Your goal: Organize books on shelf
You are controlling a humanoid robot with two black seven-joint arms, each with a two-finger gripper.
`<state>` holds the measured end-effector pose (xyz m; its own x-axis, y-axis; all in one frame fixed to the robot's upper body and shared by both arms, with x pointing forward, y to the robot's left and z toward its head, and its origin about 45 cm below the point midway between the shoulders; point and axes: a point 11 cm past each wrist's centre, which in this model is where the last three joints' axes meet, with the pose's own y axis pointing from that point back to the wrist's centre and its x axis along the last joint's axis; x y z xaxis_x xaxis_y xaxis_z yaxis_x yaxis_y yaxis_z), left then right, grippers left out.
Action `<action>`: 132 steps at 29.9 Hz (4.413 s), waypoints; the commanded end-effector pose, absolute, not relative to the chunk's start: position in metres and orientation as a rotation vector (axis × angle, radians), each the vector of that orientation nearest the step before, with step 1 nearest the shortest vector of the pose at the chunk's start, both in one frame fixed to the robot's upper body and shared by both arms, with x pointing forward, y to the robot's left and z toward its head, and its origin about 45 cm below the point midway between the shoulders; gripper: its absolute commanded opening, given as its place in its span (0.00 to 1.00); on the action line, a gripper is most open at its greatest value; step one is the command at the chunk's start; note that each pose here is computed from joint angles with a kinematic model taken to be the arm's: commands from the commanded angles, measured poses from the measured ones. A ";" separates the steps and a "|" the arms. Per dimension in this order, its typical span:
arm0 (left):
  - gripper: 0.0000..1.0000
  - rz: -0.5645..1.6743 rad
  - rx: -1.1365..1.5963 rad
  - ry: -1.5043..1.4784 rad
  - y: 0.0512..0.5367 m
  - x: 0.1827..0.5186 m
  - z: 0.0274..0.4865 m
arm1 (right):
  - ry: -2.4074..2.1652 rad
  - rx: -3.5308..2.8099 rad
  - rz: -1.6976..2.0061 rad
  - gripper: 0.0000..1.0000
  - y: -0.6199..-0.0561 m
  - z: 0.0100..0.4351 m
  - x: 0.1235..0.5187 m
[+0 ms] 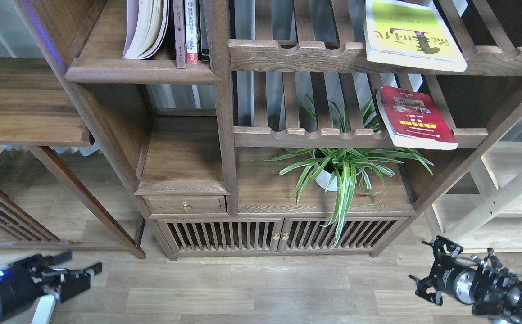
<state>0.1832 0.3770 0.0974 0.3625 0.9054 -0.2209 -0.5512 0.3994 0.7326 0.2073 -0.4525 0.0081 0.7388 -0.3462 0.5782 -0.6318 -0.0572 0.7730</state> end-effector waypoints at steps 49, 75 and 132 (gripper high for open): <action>0.89 1.029 0.747 0.778 0.312 0.117 -0.045 | -1.218 1.638 1.036 0.92 -0.484 0.324 0.344; 0.89 1.071 0.781 0.750 0.311 0.122 -0.054 | -1.063 1.567 1.108 0.92 -0.452 0.323 0.371; 0.89 1.109 0.798 0.745 0.325 0.122 -0.057 | -0.921 1.673 1.060 0.93 -0.407 0.368 0.403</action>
<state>0.1220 0.3256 -0.0572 0.2734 0.9547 -0.1172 -0.4707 0.2390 0.8493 0.4021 -0.4100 0.3670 0.3504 -0.1127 0.9298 -0.9078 -0.2850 0.3076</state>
